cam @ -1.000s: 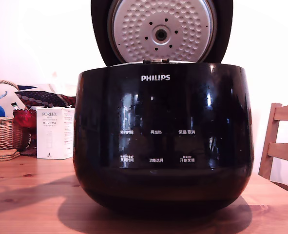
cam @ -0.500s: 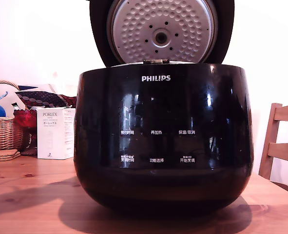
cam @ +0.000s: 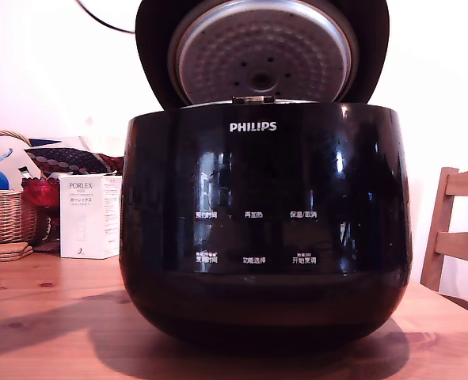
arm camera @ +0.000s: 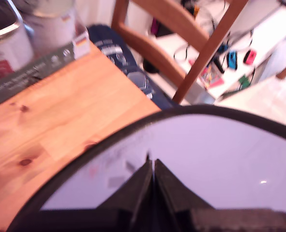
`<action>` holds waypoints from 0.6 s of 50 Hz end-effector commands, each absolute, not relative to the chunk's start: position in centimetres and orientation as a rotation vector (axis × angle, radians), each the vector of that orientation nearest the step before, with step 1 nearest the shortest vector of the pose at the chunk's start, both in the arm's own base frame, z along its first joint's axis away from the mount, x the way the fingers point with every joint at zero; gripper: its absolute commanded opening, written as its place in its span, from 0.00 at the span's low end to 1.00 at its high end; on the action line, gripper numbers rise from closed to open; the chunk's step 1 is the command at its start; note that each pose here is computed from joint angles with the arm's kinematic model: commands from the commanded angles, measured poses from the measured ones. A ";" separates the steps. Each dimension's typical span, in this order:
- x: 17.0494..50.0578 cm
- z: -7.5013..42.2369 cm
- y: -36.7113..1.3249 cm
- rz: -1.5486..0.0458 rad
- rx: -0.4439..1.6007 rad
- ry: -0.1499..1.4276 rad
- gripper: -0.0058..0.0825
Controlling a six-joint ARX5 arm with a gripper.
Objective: Close the rice cooker by pressing the lid down with medium force
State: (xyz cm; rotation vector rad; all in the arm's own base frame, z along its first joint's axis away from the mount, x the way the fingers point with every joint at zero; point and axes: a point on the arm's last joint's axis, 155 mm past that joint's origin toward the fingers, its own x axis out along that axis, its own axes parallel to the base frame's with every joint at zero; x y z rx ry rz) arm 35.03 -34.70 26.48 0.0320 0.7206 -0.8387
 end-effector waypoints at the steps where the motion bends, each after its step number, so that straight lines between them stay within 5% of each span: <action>1: 34.4 25.9 -34.1 -0.833 0.020 0.732 0.04; 30: 30.8 23.7 -31.2 -0.815 -0.044 0.734 0.04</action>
